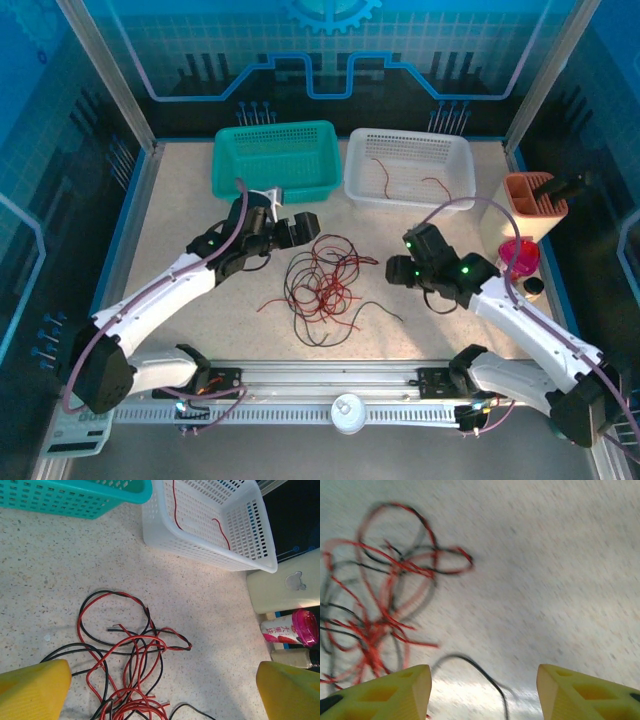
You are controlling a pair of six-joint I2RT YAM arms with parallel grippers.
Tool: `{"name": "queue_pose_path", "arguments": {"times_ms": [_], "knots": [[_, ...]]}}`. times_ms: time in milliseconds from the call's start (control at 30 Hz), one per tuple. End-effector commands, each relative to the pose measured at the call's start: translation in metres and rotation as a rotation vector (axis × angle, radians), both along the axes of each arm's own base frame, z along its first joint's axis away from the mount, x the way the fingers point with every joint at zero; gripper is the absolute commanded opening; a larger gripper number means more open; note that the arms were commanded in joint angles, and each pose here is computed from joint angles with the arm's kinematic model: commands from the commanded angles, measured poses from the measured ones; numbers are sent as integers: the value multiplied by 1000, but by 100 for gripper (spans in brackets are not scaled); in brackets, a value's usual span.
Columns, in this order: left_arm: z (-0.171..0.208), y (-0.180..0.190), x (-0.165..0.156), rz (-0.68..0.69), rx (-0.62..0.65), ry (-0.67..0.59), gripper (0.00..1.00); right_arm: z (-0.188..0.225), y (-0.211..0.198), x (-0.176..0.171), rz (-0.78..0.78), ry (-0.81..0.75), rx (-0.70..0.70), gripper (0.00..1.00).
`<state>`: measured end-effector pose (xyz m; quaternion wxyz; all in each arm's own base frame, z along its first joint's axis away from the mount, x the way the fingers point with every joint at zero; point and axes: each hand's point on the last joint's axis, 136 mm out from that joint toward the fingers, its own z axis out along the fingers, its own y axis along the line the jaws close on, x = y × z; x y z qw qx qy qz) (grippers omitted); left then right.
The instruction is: Untangle the cables
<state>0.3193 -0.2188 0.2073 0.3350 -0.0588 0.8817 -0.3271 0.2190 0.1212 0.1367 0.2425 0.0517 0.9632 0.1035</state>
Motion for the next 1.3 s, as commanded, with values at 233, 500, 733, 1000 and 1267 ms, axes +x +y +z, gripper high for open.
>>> {"name": "queue_pose_path", "arguments": {"times_ms": [233, 500, 733, 1000, 1267], "knots": [[19, -17, 7, -35, -66, -8, 96, -61, -24, -54, -96, 236, -92, 61], [21, -19, 7, -37, -78, -6, 97, -75, 1, -61, -20, 254, -62, 57], [22, -18, 5, -34, -81, -8, 97, -88, 15, -64, 17, 282, -86, 53], [21, -17, 5, -33, -81, -6, 97, -98, 8, -70, -6, 283, -100, 45], [21, -17, 4, -32, -82, -5, 97, -99, 8, -66, 6, 264, -117, 32]]}}
